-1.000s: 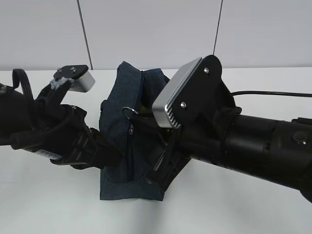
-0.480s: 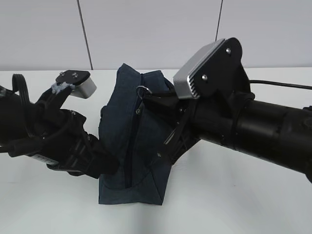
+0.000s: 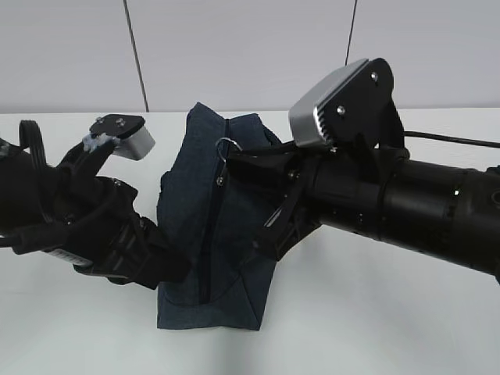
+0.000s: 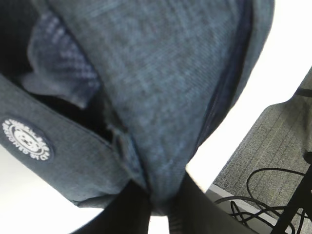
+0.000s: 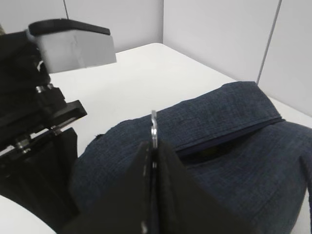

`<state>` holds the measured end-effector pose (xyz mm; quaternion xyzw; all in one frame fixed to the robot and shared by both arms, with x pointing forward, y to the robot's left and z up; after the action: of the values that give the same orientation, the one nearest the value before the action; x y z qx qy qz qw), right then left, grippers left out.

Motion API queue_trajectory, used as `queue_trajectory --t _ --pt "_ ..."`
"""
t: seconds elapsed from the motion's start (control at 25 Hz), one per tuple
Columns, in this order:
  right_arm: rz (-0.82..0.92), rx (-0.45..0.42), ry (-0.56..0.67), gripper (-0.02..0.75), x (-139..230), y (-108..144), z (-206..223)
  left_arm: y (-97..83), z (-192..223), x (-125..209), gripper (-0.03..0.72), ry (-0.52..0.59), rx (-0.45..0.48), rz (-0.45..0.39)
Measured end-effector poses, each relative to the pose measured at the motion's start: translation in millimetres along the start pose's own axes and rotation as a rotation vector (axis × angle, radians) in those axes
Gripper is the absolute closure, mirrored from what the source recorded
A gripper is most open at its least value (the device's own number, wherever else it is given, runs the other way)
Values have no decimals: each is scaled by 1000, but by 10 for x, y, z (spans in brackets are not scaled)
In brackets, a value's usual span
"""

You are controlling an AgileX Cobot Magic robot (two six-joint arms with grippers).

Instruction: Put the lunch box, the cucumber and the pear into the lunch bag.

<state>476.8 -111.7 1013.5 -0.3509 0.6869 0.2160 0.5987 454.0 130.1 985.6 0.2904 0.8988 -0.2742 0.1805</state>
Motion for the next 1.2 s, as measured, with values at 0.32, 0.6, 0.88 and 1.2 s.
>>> queue_trajectory --t 0.32,0.6,0.88,1.2 --pt "117 -56 -7 738 -12 55 -6 0 -1 9 674 9 2 4" --pt "153 -53 -4 738 -32 15 -4 4 -1 17 674 17 -1 14" --pt "100 -34 3 738 -157 -97 43 0 -2 17 675 18 2 13" --pt "84 -16 20 738 -225 -200 162 0 -4 13 676 17 2 13"
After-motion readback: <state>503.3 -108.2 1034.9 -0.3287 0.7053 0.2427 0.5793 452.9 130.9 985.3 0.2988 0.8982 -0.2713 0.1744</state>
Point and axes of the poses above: a point on each arm's last joint axis where the gripper is mounted, z pointing out along that axis toward the gripper, y along the wrist's bending axis when the last joint is at zero, x = y × z, the point moved 1 cm from there along z, pointing out along that axis toward the gripper, and after that the axes turned 3 degrees about -z, right-handed, at the moved point
